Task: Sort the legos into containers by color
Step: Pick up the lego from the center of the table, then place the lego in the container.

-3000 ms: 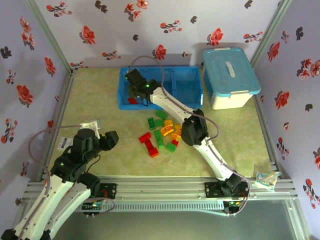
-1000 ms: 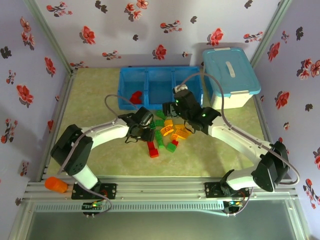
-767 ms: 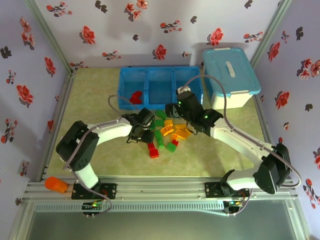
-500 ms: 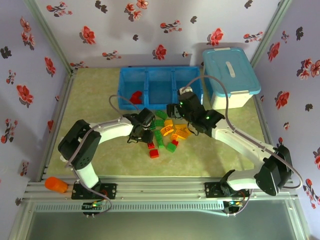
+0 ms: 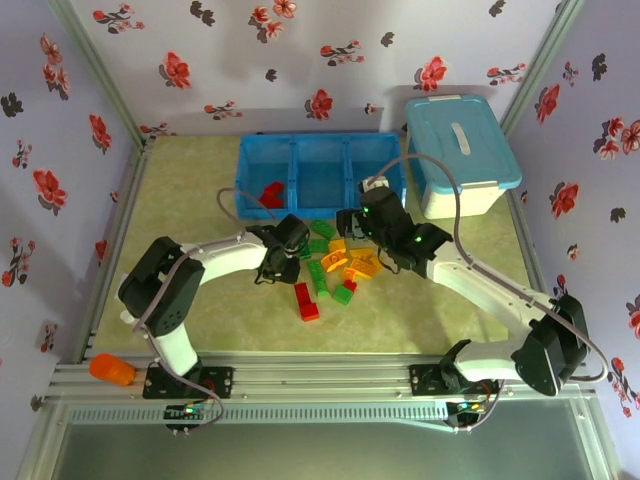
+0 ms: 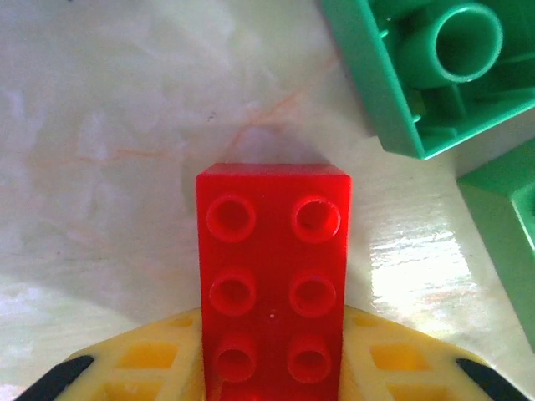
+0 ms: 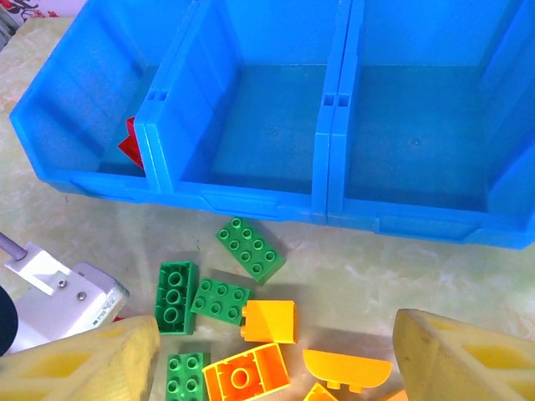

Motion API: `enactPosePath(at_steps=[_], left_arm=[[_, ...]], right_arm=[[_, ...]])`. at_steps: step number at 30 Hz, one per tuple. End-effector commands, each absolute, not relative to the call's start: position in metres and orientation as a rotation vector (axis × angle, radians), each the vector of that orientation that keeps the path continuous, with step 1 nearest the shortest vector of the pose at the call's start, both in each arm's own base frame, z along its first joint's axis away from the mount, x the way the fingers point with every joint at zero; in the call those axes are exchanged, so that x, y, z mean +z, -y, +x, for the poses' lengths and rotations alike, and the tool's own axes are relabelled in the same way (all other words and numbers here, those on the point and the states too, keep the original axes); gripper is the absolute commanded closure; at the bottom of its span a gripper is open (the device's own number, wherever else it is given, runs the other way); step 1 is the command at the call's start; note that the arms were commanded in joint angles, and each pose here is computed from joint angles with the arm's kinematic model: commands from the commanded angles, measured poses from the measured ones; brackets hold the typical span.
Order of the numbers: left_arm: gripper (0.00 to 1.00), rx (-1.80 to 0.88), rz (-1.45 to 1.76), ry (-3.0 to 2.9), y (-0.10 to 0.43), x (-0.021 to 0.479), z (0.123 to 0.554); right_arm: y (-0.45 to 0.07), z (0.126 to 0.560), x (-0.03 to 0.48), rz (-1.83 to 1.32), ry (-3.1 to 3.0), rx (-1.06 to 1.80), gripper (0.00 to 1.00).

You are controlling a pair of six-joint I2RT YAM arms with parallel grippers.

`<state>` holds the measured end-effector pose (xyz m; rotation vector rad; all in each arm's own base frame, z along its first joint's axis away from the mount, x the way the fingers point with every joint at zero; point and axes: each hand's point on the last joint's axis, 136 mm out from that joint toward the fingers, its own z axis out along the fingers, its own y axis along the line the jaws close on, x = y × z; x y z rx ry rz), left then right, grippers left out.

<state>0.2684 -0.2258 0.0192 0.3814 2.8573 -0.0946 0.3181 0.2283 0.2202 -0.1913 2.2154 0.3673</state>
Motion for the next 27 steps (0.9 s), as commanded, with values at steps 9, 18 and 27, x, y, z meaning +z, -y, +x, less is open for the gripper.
enactPosePath(at_steps=[9, 18, 27], left_arm=[[0.77, -0.116, 0.255, -2.707, 0.204, 0.09, 0.297], [0.77, -0.153, 0.116, -2.582, 0.18, 0.145, 0.352], [0.77, -0.128, 0.069, -2.575, 0.174, 0.154, 0.42]], right_arm=[[-0.201, 0.309, 0.209, -0.095, -2.212, 0.327, 0.26], [-0.179, 0.288, 0.182, -0.045, -2.261, 0.312, 0.26], [-0.176, 0.277, 0.168, -0.028, -2.293, 0.34, 0.26]])
